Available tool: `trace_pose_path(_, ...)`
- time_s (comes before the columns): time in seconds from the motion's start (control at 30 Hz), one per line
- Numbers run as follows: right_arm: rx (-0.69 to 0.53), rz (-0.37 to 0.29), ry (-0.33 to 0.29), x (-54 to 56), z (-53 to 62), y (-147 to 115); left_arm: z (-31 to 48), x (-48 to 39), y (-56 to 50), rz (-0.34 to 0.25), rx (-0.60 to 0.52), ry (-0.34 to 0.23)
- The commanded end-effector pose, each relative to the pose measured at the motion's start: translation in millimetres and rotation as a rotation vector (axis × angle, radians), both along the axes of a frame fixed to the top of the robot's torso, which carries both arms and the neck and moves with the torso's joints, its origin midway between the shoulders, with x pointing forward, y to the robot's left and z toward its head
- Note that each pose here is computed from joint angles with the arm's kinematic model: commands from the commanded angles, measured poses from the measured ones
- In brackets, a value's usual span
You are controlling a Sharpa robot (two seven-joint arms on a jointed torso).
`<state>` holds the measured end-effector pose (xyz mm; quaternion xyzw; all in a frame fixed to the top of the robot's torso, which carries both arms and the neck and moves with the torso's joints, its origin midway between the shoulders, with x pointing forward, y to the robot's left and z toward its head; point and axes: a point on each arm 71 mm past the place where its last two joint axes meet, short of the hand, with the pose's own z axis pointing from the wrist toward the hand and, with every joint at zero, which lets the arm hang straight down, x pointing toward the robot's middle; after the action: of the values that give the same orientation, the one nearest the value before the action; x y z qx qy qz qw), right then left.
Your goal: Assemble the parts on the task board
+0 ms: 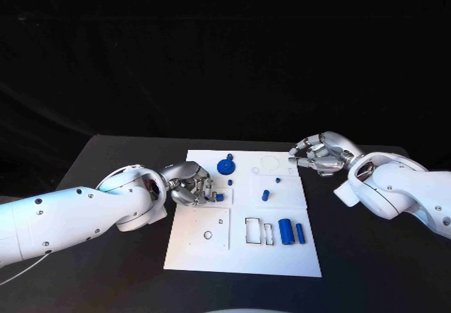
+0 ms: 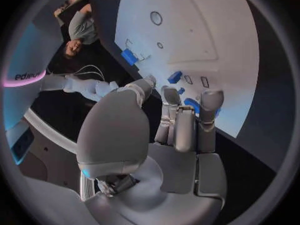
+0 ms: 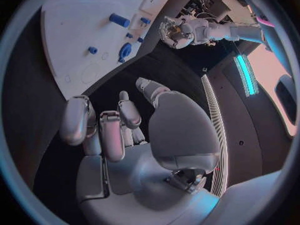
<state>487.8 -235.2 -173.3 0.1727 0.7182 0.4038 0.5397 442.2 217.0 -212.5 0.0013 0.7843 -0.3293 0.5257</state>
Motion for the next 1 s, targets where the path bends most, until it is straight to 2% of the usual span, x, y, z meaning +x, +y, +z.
trace_pose_path(0.03, -0.009, 0.017, -0.001, -0.9, -0.8, 1.2, 1.4, 4.5, -2.3, 0.008, 0.150, -0.175)
trace_pose_path(0.2, -0.009, 0.017, -0.001, -1.1, -1.1, 0.7, -2.1, 7.5, -5.7, 0.037, 0.203, -0.205)
trace_pose_path(0.33, -0.009, 0.017, -0.001, -1.2, -1.3, 0.6, -4.4, 8.9, -9.1, 0.039, 0.243, -0.211)
trace_pose_path(0.57, -0.010, 0.020, 0.000, -1.4, -2.0, 1.2, -8.5, 10.5, -15.7, 0.036, 0.294, -0.194)
trace_pose_path(1.0, -0.009, 0.022, 0.001, -1.8, -2.9, 2.0, -12.6, 13.5, -18.8, 0.058, 0.330, -0.172)
